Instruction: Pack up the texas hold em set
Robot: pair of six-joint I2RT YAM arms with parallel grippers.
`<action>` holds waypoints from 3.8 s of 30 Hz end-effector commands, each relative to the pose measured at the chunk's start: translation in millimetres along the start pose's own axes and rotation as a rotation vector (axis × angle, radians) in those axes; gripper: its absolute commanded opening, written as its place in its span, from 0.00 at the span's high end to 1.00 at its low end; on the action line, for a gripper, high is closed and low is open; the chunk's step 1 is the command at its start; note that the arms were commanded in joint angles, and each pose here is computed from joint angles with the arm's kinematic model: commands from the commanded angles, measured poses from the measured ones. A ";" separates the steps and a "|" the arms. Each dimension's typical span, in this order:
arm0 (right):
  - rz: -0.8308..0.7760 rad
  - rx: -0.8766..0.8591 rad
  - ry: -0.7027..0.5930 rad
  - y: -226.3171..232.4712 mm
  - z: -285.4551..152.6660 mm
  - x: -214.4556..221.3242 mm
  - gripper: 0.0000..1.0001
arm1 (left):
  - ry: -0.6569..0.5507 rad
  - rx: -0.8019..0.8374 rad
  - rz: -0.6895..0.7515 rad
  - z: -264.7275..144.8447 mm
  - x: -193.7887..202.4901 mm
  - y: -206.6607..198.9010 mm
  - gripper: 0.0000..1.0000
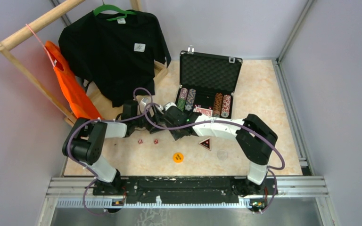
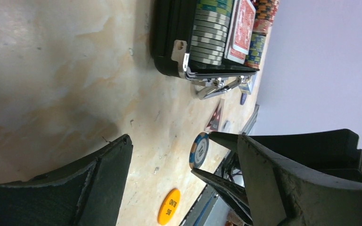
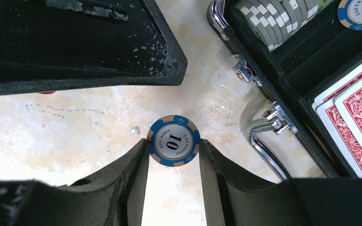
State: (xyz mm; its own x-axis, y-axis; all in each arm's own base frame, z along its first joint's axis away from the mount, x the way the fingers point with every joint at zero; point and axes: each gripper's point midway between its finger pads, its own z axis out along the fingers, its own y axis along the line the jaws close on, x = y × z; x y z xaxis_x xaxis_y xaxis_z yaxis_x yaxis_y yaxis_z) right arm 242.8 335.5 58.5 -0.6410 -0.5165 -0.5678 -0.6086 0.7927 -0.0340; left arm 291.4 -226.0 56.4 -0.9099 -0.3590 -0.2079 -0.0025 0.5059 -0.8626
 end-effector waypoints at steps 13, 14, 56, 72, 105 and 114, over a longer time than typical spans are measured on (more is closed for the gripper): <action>0.016 -0.008 -0.114 0.8 -21.7 -27.9 0.59 | 0.125 0.211 -0.048 3.4 20.7 -20.9 0.25; 0.015 -0.008 -0.112 1.3 -21.3 -27.2 0.59 | 0.133 0.221 -0.051 3.5 22.3 -21.8 0.25; 0.012 -0.039 -0.140 4.5 -31.0 -34.8 0.59 | 0.355 0.421 -0.031 13.1 57.9 -44.6 0.41; 0.013 -0.039 -0.141 4.0 -32.0 -34.6 0.59 | 0.363 0.420 -0.030 14.5 60.7 -45.2 0.48; 0.012 -0.031 -0.153 2.4 -33.5 -37.9 0.59 | 0.378 0.401 -0.037 18.6 64.8 -39.4 0.66; 0.012 -0.033 -0.150 2.9 -32.8 -37.1 0.59 | 0.407 0.406 -0.020 19.4 71.6 -39.6 1.00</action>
State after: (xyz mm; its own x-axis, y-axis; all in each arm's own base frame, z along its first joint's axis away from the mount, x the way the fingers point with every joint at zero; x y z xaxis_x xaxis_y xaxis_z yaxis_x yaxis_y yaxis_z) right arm 241.4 336.3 78.7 -0.6195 -0.4989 -0.6061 -0.6199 0.7846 -0.0124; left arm 243.5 -282.2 65.1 -0.9977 -0.0586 -0.0348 0.0256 0.1517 -0.9881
